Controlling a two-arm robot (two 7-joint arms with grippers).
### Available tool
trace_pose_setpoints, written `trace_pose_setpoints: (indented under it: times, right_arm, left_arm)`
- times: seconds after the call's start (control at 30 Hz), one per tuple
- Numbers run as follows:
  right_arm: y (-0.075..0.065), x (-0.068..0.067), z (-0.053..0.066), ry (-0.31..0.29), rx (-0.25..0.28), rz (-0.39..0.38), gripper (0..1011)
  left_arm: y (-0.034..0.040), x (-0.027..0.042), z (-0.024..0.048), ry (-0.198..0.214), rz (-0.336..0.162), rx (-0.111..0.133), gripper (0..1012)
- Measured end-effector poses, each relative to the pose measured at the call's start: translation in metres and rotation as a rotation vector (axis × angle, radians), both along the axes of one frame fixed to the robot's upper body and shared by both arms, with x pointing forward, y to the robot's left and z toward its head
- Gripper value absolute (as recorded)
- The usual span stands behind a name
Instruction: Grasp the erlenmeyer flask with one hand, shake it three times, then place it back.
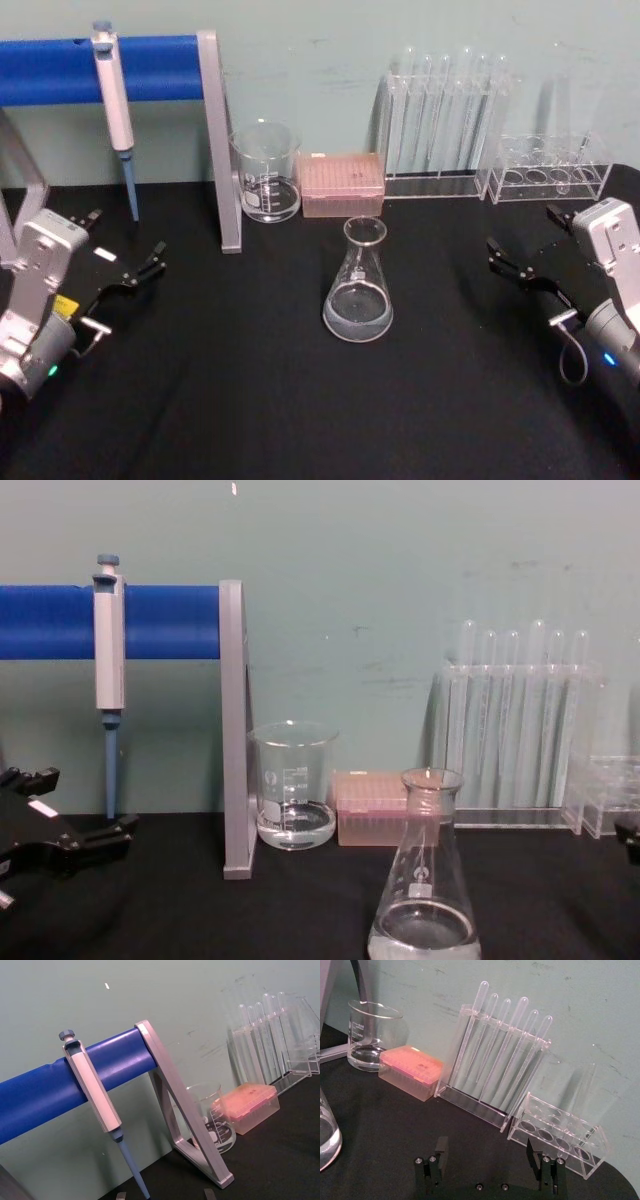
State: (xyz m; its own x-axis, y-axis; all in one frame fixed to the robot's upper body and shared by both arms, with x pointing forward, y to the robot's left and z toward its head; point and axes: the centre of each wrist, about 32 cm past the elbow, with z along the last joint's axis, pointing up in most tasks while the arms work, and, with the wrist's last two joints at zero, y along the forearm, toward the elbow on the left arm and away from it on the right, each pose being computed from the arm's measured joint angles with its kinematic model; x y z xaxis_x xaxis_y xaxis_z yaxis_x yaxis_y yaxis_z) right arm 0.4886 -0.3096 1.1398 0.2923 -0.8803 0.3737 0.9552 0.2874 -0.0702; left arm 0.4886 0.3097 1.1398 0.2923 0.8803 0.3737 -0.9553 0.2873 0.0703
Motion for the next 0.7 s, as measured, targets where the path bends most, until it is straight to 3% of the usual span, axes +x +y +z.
trace_pose_setpoints:
  times: [0.7]
  right_arm:
    - [0.0,0.0,0.0,0.0,0.0,0.0,1003]
  left_arm:
    - [0.0,0.0,0.0,0.0,0.0,0.0,1001]
